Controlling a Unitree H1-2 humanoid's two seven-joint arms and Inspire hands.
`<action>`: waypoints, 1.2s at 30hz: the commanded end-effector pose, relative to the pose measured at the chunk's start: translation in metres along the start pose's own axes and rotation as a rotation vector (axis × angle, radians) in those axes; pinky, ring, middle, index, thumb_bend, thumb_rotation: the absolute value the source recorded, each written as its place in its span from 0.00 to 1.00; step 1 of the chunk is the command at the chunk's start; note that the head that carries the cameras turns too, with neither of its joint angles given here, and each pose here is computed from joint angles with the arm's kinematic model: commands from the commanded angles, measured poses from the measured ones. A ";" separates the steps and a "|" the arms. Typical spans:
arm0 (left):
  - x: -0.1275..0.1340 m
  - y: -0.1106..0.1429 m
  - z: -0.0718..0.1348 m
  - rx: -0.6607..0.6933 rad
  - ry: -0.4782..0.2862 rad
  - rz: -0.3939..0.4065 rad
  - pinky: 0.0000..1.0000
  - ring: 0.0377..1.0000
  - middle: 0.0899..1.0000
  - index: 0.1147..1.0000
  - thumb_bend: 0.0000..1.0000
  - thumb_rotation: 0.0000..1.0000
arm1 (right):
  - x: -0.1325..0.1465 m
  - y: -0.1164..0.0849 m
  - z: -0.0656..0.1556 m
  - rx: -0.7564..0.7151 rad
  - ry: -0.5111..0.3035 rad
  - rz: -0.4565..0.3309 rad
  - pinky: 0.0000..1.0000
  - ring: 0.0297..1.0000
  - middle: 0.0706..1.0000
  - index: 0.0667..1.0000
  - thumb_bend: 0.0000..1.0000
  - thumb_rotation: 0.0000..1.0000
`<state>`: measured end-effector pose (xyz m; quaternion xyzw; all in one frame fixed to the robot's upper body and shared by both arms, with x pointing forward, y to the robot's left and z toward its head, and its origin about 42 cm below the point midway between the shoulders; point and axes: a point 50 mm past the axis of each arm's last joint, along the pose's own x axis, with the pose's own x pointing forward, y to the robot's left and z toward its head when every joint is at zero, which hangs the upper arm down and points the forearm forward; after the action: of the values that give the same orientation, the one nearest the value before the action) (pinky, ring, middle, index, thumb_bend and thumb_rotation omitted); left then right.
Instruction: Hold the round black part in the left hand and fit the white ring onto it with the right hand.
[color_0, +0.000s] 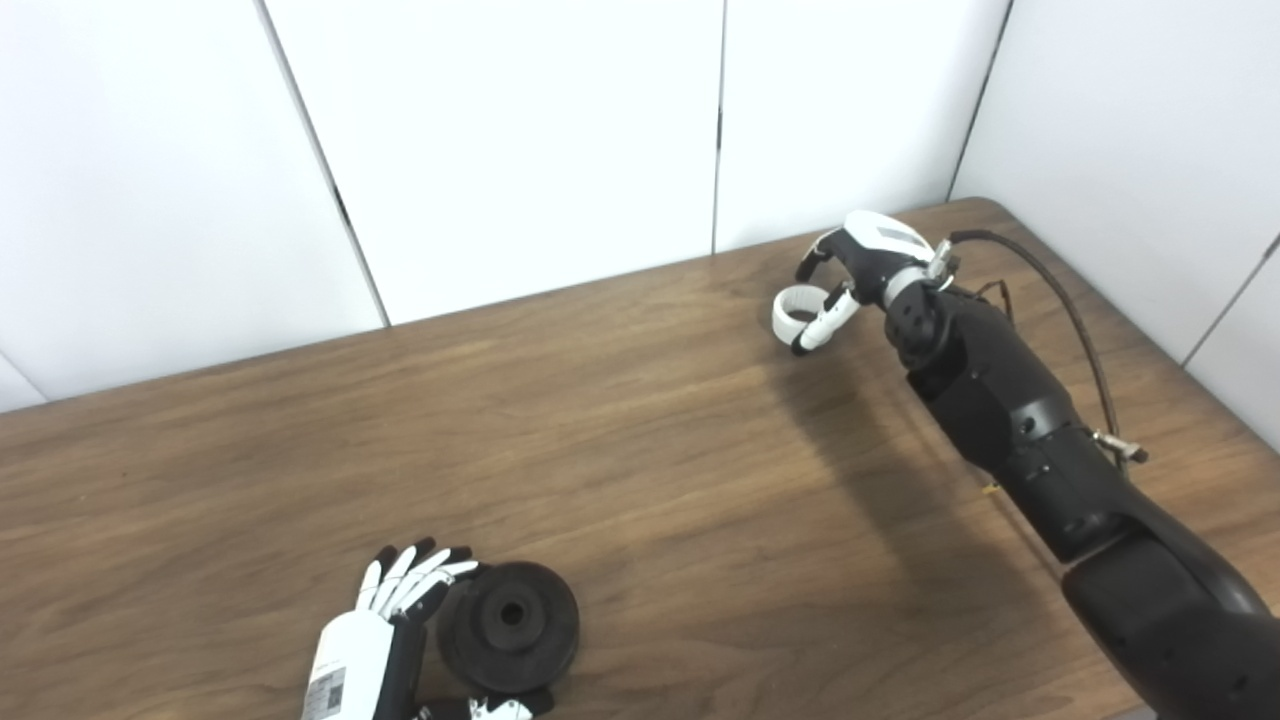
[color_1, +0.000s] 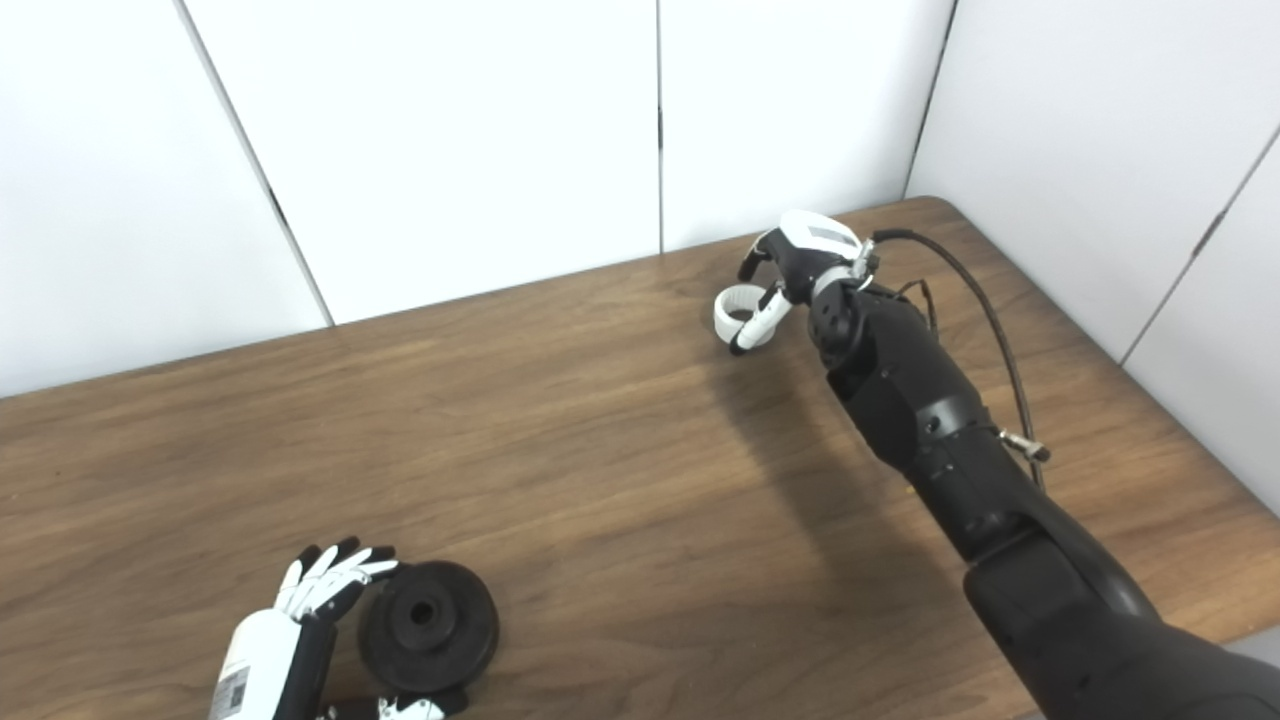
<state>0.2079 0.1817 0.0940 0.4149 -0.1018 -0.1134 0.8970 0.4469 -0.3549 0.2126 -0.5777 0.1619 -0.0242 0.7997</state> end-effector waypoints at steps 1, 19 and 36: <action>-0.033 -0.028 -0.021 0.002 0.150 -0.119 1.00 0.93 0.82 0.42 0.52 0.07 | 0.005 -0.041 0.008 -0.031 -0.023 -0.085 0.80 0.93 0.87 0.72 0.94 0.20; -0.030 -0.026 -0.020 -0.005 0.147 -0.117 1.00 0.94 0.82 0.42 0.52 0.07 | 0.005 -0.043 0.006 -0.058 -0.020 -0.068 0.82 0.95 0.87 0.66 0.91 0.16; -0.031 -0.025 -0.020 -0.007 0.153 -0.118 1.00 0.94 0.83 0.42 0.52 0.07 | 0.004 -0.041 0.005 -0.059 -0.033 -0.077 0.82 0.92 0.85 0.59 0.88 0.12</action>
<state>0.2080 0.1822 0.0945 0.4144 -0.0969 -0.1096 0.8982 0.4475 -0.3603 0.2167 -0.5954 0.1684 -0.0109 0.7855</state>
